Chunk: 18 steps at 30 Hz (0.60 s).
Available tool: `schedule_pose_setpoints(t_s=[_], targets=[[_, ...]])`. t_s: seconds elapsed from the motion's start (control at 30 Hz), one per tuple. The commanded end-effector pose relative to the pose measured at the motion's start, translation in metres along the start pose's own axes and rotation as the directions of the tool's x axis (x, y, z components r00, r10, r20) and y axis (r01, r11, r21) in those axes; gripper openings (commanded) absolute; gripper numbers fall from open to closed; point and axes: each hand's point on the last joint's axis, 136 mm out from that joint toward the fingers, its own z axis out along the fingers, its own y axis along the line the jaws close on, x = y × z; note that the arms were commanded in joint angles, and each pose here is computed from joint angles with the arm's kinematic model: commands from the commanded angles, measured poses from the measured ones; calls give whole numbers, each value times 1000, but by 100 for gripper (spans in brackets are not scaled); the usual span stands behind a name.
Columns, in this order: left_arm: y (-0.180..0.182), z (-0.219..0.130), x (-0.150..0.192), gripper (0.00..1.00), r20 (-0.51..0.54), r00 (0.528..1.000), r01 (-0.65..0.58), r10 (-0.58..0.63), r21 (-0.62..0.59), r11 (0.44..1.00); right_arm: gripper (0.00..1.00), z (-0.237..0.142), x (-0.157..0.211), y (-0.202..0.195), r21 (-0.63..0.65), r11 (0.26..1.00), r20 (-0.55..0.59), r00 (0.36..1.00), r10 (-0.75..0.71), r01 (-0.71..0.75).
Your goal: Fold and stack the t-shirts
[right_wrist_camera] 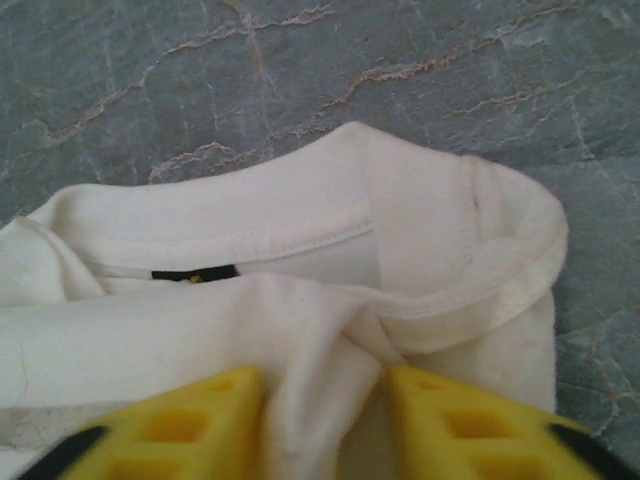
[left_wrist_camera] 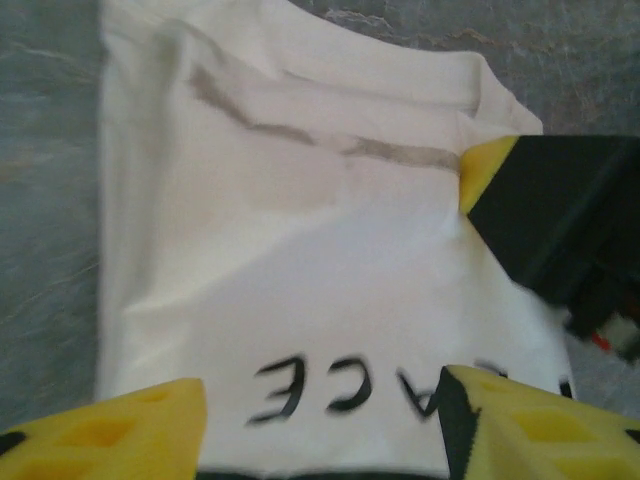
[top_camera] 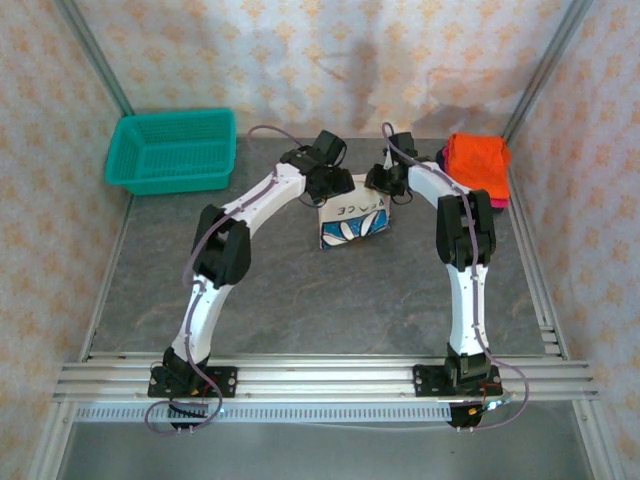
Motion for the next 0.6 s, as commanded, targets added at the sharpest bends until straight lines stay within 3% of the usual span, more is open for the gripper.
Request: schedule_pose_setpoints(t_s=[0.0, 0.07, 0.2, 0.33, 0.57], targets=[[-6, 25, 0, 55, -32, 999, -3, 3, 10, 1000, 53, -46, -24, 17, -19, 999, 80, 996, -28, 30], [-3, 40, -2, 53, -33, 999, 10, -10, -8, 1000, 59, -65, -25, 19, -14, 999, 110, 993, -35, 37], [11, 67, -4, 44, -32, 998, 50, -51, -40, 998, 59, -106, -17, 12, 24, 999, 168, 985, -27, 23], [25, 88, -1, 40, -62, 994, 88, -92, -57, 994, 54, -132, 14, 31, -72, 996, 156, 987, -37, 48], [52, 106, 9, 40, -99, 986, 122, -134, -119, 985, 45, -110, 97, 57, -160, 984, -15, 997, -76, 72]])
